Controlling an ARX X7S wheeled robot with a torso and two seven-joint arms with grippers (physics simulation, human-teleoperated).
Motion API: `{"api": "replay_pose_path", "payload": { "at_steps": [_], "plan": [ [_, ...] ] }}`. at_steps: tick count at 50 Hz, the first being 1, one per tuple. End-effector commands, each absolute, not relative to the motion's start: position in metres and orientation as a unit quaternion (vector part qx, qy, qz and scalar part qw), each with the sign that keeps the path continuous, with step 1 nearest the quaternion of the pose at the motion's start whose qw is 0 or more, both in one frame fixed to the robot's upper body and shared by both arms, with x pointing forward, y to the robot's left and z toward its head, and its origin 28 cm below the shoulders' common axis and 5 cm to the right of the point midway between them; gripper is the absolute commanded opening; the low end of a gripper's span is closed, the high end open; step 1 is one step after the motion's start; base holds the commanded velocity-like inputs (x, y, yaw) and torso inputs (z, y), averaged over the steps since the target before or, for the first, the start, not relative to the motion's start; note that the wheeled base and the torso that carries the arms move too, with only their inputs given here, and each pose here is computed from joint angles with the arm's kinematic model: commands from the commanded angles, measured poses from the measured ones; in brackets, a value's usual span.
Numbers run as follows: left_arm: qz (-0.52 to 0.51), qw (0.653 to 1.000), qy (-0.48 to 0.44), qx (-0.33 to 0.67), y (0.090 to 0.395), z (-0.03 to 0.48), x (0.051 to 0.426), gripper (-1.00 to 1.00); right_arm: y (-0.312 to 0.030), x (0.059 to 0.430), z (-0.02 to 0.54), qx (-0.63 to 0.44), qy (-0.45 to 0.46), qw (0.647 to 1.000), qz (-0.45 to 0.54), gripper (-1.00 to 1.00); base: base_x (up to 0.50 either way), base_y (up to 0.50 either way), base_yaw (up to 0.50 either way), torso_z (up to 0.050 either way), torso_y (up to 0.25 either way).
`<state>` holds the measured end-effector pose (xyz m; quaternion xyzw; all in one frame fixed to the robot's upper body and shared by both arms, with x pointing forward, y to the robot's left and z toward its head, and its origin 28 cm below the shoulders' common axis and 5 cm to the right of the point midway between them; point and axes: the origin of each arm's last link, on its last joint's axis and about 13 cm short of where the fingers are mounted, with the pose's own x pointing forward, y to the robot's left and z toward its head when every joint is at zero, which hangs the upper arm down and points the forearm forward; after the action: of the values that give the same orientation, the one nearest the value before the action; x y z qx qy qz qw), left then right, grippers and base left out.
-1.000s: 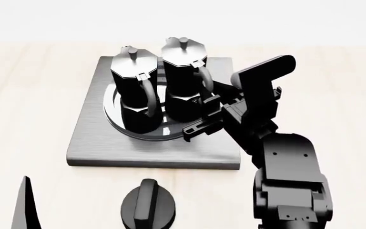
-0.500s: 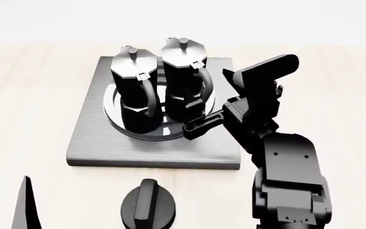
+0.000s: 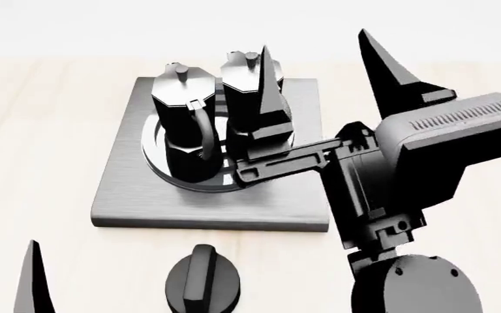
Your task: Put both moka pots on the stove.
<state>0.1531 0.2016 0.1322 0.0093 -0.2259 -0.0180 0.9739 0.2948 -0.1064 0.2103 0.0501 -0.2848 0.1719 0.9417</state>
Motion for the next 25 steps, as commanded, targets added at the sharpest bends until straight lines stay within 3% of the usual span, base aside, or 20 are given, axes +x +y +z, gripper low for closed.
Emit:
{"api": "replay_pose_path", "payload": {
  "at_steps": [1, 9, 25],
  "plan": [
    [-0.016, 0.973, -0.229, 0.008, 0.202, 0.133, 0.153, 1.00, -0.093, 0.231, 0.205, 0.040, -0.319, 0.940, 0.118, 1.00, 0.00, 0.00, 0.00, 0.000, 0.000],
    [-0.016, 0.973, -0.229, 0.007, 0.202, 0.133, 0.153, 1.00, -0.083, 0.218, 0.181, -0.039, -0.337, 0.938, 0.073, 1.00, 0.00, 0.00, 0.00, 0.000, 0.000],
    [-0.015, 0.973, -0.230, 0.007, 0.202, 0.133, 0.152, 1.00, -0.083, 0.195, 0.169, 0.029, -0.327, 0.940, 0.088, 1.00, 0.00, 0.00, 0.00, 0.000, 0.000]
  ]
}}
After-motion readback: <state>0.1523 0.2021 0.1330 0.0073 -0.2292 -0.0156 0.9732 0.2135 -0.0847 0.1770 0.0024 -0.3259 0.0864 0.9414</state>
